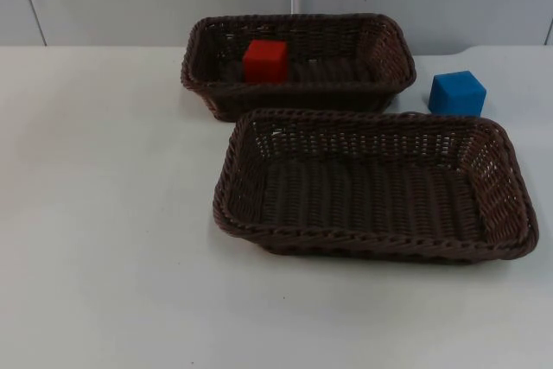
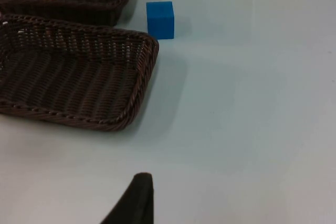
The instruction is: Pick up one cube with the left hand and place it into the upper basket. Pick up one cube with the right hand and place it into the lower basket.
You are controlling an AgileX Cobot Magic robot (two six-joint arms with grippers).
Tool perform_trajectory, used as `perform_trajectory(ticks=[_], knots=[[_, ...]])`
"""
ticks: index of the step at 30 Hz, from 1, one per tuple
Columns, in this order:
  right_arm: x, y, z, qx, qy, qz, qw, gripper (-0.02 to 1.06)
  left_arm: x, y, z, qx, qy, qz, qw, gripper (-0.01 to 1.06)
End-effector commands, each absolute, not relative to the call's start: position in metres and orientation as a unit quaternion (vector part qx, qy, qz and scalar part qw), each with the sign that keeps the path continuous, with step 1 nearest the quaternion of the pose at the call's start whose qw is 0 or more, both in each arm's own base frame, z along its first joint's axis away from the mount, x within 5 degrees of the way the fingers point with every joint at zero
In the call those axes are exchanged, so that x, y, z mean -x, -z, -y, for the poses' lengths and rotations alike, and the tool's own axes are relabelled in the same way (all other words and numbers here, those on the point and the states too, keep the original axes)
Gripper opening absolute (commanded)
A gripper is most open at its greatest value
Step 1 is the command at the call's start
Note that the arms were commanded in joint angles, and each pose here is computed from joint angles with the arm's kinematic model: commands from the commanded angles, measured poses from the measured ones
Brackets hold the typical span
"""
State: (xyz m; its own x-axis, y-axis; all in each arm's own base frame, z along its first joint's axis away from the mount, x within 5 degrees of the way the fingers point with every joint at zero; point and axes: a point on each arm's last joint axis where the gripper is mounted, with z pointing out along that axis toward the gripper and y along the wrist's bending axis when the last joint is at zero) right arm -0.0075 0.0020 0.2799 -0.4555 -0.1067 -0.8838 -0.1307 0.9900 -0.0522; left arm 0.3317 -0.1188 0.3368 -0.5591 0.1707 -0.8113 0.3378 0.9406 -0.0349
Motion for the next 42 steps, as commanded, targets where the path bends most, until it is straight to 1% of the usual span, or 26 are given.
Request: perform_trajectory(ticks=[1,7,12,13,15,23,25,30,42], knots=[[0.008,-0.28,-0.002,0.068,-0.008,-0.851,0.521,1.05,-0.31,-0.339,0.112,-0.137,0.101,-0.878,0.448,0.87],[0.008,-0.28,-0.002,0.068,-0.008,-0.851,0.521,1.05,-0.284,-0.336,0.103,-0.137,0.101,-0.879,0.445,0.87],[0.008,-0.28,-0.002,0.068,-0.008,-0.851,0.521,1.05,-0.244,-0.331,0.088,-0.137,0.099,-0.883,0.437,0.87],[0.008,-0.28,-0.002,0.068,-0.008,-0.851,0.521,1.05,-0.244,-0.331,0.088,-0.137,0.099,-0.883,0.437,0.87],[0.008,-0.28,-0.002,0.068,-0.008,-0.851,0.521,1.05,-0.226,-0.325,0.083,-0.13,0.109,-0.886,0.432,0.87],[0.008,-0.28,-0.002,0.068,-0.008,-0.851,0.521,1.05,-0.168,-0.314,0.064,-0.129,0.117,-0.885,0.432,0.87],[0.008,-0.28,-0.002,0.068,-0.008,-0.851,0.521,1.05,-0.155,-0.314,0.06,-0.128,0.12,-0.879,0.443,0.87],[0.008,-0.28,-0.002,0.068,-0.008,-0.851,0.521,1.05,-0.137,-0.317,0.054,-0.128,0.124,-0.87,0.459,0.87],[0.008,-0.28,-0.002,0.067,-0.008,-0.851,0.521,1.05,-0.132,-0.318,0.051,-0.134,0.115,-0.87,0.461,0.87]])
